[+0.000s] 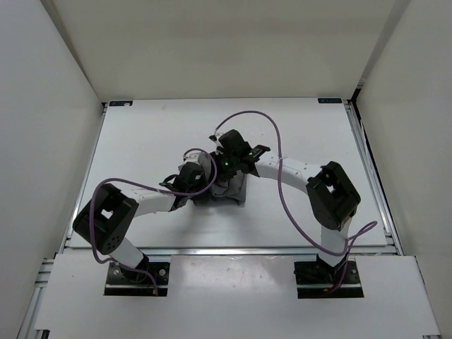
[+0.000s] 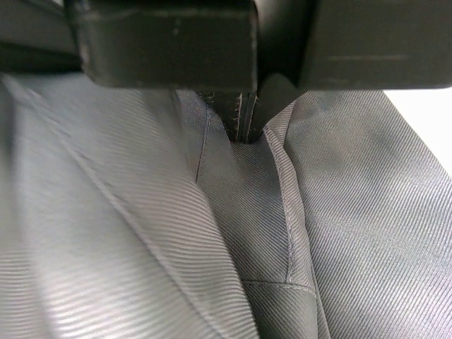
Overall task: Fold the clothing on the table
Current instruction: Fold the skirt
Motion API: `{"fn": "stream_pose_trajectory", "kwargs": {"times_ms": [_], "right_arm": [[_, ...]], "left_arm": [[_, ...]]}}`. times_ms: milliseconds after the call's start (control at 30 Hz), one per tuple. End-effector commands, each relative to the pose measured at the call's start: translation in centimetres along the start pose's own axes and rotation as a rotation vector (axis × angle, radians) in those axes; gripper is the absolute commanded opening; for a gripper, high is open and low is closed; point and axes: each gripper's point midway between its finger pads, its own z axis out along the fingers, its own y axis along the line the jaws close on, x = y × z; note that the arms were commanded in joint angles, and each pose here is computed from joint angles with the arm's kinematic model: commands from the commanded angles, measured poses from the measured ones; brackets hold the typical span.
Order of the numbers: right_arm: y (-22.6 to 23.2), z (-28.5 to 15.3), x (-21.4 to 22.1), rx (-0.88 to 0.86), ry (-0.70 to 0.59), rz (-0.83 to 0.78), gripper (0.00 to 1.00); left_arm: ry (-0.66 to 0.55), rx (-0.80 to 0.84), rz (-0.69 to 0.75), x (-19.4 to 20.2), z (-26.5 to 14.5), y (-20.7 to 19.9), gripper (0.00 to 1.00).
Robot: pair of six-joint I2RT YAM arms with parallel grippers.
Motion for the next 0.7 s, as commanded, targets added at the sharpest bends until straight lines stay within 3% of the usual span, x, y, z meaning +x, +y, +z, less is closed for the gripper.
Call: {"fn": "stream_pose_trajectory", "kwargs": {"times_ms": [0,67,100,233,267,333,400,533,667], "right_arm": [[1.7,1.1,-1.3,-0.086,-0.02,-0.01,0.0],[2.6,1.2,-1.3,-0.142,-0.025,-0.013,0.03],[2.2,1.2,-0.9,-0.158,-0.021,0.008,0.17],[4.3,-0.3,-1.7,-0.356,-0.065,0.017,0.48],[5.3,-1.5,-2.2,-0.425,-0.102,0.0,0.51],[6.5,-4.2,-2.4,-0.52,-0.151,-0.012,0.71],[7.8,-6.3,-2.8,-0.572,-0.204,-0.051,0.78],[9.0,-10.4,-3.7,-0.539,-0.317,-0.127,0.75],[5.1,-11.2,-4.0,-0.382,-0.385,-0.102,0.63]], "left_arm": [[0.022,-0.012,-0.005,0.7,-0.8,0.9,0.0],[0.025,-0.016,-0.013,0.8,-0.9,1.2,0.0],[0.023,-0.016,-0.015,0.8,-1.0,1.3,0.0],[-0.002,-0.032,-0.036,0.0,-1.8,2.4,0.0],[-0.005,-0.032,-0.035,0.0,-2.0,2.4,0.0],[-0.043,-0.032,-0.061,-1.1,-3.0,3.1,0.0],[-0.071,-0.039,-0.082,-2.1,-3.7,3.7,0.0],[-0.149,-0.083,-0.105,-4.9,-6.2,5.5,0.0],[-0.252,-0.049,-0.142,-7.8,-9.4,5.7,0.0]]}}
